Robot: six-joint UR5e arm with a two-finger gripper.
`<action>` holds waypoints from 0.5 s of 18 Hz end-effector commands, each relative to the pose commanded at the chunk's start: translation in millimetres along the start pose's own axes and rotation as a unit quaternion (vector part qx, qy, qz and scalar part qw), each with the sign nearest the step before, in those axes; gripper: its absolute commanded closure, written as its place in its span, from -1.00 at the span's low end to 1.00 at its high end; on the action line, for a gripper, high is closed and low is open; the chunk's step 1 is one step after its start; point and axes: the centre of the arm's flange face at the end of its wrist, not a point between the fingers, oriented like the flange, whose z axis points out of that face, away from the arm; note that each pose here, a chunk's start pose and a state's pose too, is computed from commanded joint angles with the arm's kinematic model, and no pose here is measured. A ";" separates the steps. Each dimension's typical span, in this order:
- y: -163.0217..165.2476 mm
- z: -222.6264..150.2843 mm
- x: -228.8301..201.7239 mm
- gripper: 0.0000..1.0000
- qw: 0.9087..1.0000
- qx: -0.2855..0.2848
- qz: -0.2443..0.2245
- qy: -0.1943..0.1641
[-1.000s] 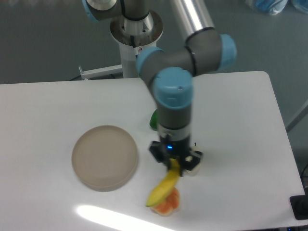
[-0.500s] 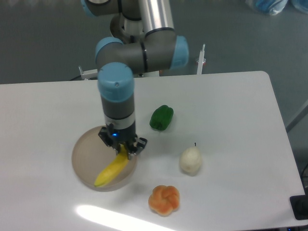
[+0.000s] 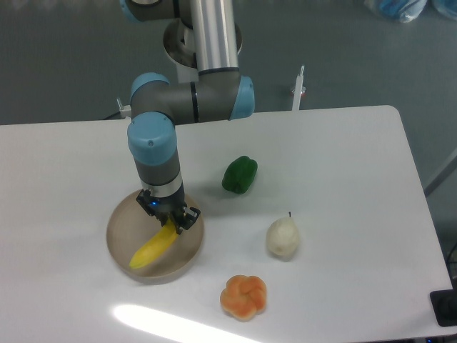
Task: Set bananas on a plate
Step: 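Lower the banana onto the plate and open the gripper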
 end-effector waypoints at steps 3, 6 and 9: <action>-1.9 8.5 -0.3 0.51 1.000 -0.008 0.003 -0.003; -2.1 18.0 3.8 0.51 1.000 -0.019 0.007 -0.004; -2.9 18.4 4.4 0.51 1.000 -0.018 0.008 -0.004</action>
